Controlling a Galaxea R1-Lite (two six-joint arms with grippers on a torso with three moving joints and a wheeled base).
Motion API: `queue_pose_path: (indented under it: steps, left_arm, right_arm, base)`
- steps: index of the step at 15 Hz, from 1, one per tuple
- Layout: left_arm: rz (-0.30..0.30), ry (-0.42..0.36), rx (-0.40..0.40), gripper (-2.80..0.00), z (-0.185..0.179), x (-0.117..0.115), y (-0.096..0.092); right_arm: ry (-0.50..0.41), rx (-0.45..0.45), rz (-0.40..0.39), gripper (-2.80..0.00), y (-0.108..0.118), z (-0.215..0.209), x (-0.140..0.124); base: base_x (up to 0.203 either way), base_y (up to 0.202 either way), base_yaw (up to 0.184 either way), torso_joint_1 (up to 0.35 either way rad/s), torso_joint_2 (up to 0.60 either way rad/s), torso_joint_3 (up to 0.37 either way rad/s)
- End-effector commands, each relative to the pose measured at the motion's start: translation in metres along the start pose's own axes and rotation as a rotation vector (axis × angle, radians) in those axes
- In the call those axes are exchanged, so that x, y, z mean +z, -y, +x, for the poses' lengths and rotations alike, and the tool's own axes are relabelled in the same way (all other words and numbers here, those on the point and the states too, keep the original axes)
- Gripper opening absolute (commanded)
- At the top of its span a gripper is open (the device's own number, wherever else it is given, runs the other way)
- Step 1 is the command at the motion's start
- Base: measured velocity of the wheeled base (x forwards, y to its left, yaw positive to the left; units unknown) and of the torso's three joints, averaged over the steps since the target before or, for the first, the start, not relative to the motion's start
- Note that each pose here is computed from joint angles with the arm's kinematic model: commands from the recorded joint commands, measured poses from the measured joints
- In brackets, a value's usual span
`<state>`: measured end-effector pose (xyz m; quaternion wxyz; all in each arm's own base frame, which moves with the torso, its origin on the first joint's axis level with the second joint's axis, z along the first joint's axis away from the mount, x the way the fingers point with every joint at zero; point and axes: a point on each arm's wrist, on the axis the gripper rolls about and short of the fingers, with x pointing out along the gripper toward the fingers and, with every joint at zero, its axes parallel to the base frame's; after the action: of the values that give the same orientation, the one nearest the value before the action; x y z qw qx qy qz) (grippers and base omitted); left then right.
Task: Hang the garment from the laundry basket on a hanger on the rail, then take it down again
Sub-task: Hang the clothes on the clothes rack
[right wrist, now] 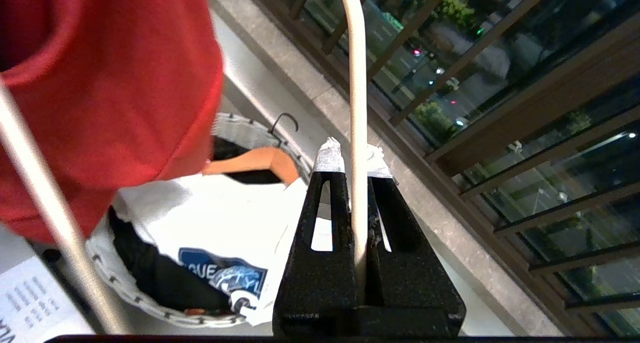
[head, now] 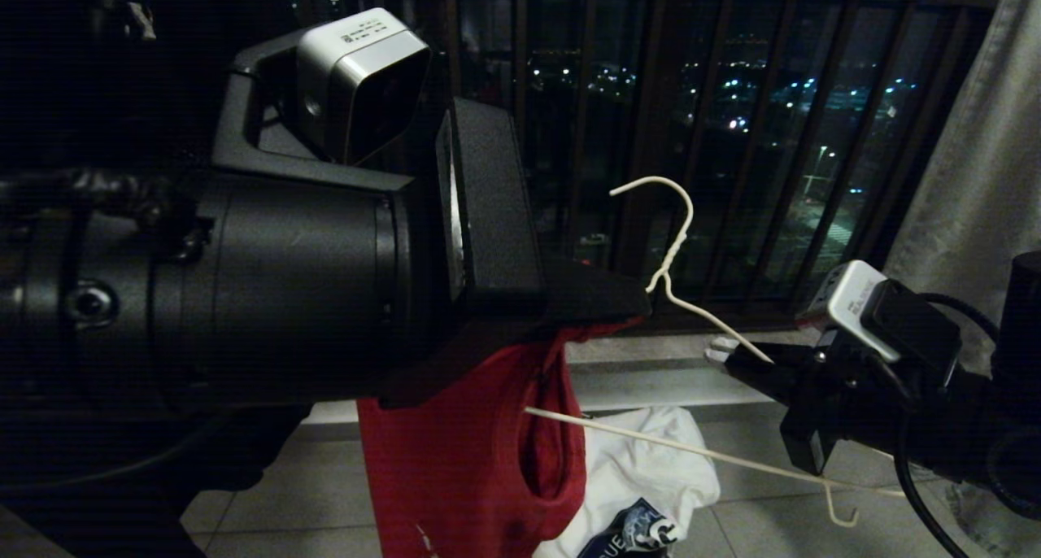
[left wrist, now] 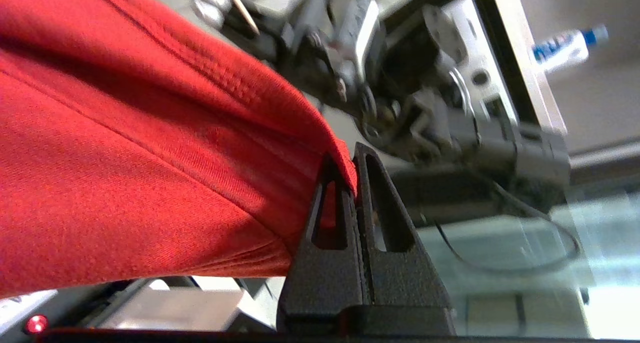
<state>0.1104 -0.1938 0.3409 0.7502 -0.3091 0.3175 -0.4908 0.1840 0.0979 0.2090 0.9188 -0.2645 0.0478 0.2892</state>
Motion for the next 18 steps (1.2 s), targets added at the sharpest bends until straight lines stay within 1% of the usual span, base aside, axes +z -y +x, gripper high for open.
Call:
queue_pose_path:
  steps: [1, 2, 5, 8, 11, 13, 15, 16, 18]
  left_arm:
    - [0.007, 0.002, -0.037, -2.8, -0.014, -0.004, 0.008]
    - [0.013, 0.027, -0.044, -2.8, -0.02, -0.002, 0.011]
    - [0.014, 0.155, 0.013, -2.8, -0.029, 0.019, 0.005]
    - [0.023, 0.277, 0.049, -2.8, -0.045, 0.041, 0.002]
    - [0.037, 0.353, 0.075, -2.8, -0.056, 0.054, 0.001]
    - [0.041, 0.368, 0.078, -2.8, -0.058, 0.056, 0.001]
    - [0.04, 0.359, 0.071, -2.8, -0.058, 0.055, 0.001]
    - [0.04, 0.344, 0.065, -2.8, -0.057, 0.053, 0.002]
    - [0.035, 0.29, 0.053, -2.8, -0.048, 0.045, 0.002]
  right_arm:
    - [0.01, -0.008, -0.004, -2.8, 0.002, 0.0, 0.002]
    - [0.012, -0.01, -0.003, -2.8, 0.002, -0.002, 0.002]
    - [0.016, -0.034, 0.0, -2.8, 0.005, -0.013, 0.003]
    - [-0.025, -0.051, 0.015, -2.8, 0.01, -0.023, -0.002]
    - [-0.03, -0.074, 0.022, -2.8, 0.014, -0.027, -0.004]
    - [-0.037, -0.085, 0.025, -2.8, 0.016, -0.027, -0.006]
    - [-0.042, -0.084, 0.026, -2.8, 0.016, -0.026, -0.006]
    - [-0.047, -0.08, 0.026, -2.8, 0.016, -0.024, -0.007]
    - [-0.057, -0.063, 0.021, -2.8, 0.014, -0.019, -0.008]
  base:
    - [0.0, 0.0, 0.0, 0.0, 0.0, 0.0]
    - [0.0, 0.0, 0.0, 0.0, 0.0, 0.0]
    - [0.0, 0.0, 0.0, 0.0, 0.0, 0.0]
    - [0.0, 0.0, 0.0, 0.0, 0.0, 0.0]
    - [0.0, 0.0, 0.0, 0.0, 0.0, 0.0]
    - [0.0, 0.0, 0.0, 0.0, 0.0, 0.0]
    - [0.0, 0.0, 0.0, 0.0, 0.0, 0.0]
    - [0.0, 0.0, 0.0, 0.0, 0.0, 0.0]
    - [0.0, 0.0, 0.0, 0.0, 0.0, 0.0]
